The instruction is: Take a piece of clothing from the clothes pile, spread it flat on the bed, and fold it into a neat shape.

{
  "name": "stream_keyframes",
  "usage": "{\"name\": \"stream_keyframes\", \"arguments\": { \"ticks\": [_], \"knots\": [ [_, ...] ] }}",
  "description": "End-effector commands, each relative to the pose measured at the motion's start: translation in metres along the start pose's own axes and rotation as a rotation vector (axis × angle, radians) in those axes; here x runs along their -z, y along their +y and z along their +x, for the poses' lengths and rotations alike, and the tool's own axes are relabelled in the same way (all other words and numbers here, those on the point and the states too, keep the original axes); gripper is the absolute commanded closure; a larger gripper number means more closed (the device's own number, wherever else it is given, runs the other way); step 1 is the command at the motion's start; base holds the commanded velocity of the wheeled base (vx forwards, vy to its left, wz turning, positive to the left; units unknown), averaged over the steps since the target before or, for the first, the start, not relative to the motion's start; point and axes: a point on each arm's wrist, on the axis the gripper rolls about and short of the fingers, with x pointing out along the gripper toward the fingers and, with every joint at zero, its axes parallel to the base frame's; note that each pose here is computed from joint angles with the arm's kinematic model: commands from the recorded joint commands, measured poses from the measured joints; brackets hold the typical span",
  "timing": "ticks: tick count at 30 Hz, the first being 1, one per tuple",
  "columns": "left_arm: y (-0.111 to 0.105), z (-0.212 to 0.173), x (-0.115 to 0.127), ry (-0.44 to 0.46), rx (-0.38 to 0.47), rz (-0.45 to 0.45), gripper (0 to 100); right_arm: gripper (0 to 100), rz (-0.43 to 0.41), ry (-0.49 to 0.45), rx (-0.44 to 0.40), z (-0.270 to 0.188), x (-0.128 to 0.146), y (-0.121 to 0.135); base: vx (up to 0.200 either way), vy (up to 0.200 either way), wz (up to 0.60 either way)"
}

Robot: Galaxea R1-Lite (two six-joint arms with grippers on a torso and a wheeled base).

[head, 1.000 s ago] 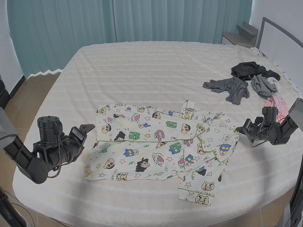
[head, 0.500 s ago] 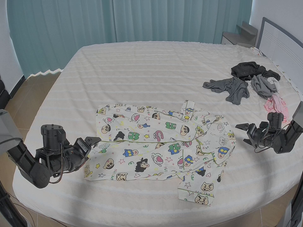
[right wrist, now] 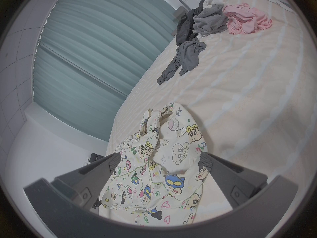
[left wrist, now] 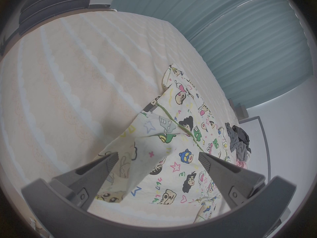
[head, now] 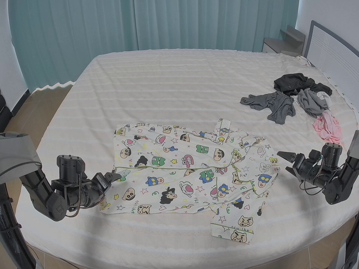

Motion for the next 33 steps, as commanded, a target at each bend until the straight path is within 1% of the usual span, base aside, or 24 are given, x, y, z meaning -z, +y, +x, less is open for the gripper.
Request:
{"name": "stream_keyframes", "arguments": {
  "ticks": [1, 9, 11, 12, 15, 16, 20, 22, 26, 30, 33],
  "knots": [
    [0.009, 0.009, 0.001, 0.014, -0.031, -0.009, 0, 0, 0.003, 0.008, -0.002, -0.002, 0.003, 0.002, 0.000, 0.000, 0.00],
    [0.006, 0.015, -0.002, 0.008, -0.017, -0.008, 0, 0, 0.003, 0.008, -0.002, -0.003, 0.003, 0.002, 0.000, 0.000, 0.00],
    [0.004, 0.025, -0.005, 0.002, -0.009, -0.010, 0, 0, 0.005, 0.007, -0.003, -0.004, 0.003, 0.003, 0.000, 0.000, 0.00],
    [0.004, 0.031, -0.006, -0.001, -0.013, -0.010, 100, 0, 0.021, 0.005, -0.005, -0.004, 0.002, 0.003, 0.000, 0.000, 0.00],
    [0.004, 0.036, -0.008, -0.007, -0.013, -0.009, 100, 0, 0.038, 0.005, -0.006, -0.004, 0.002, 0.004, 0.000, 0.000, 0.00],
    [0.003, 0.036, -0.012, -0.019, -0.008, -0.012, 100, 0, 0.041, 0.006, -0.005, -0.004, 0.002, 0.003, 0.000, 0.000, 0.00],
    [0.001, 0.029, -0.020, -0.052, -0.002, -0.012, 100, 0, 0.045, 0.013, 0.000, -0.006, 0.005, 0.002, 0.000, 0.000, 0.00],
    [-0.004, 0.019, -0.028, -0.075, 0.000, -0.007, 100, 0, 0.037, 0.000, -0.012, -0.007, 0.004, 0.004, 0.000, 0.000, 0.00],
    [-0.010, 0.011, -0.035, -0.096, 0.012, 0.043, 100, 0, 0.030, -0.003, -0.023, -0.008, 0.007, 0.005, 0.000, 0.000, 0.00],
    [-0.013, 0.014, -0.039, -0.113, 0.018, 0.100, 100, 0, 0.030, 0.004, -0.031, -0.009, 0.008, 0.005, 0.000, 0.000, 0.00],
    [-0.013, 0.016, -0.042, -0.120, 0.018, 0.124, 100, 0, 0.028, 0.005, -0.032, -0.009, 0.008, 0.005, 0.000, 0.000, 0.00]
  ]
}}
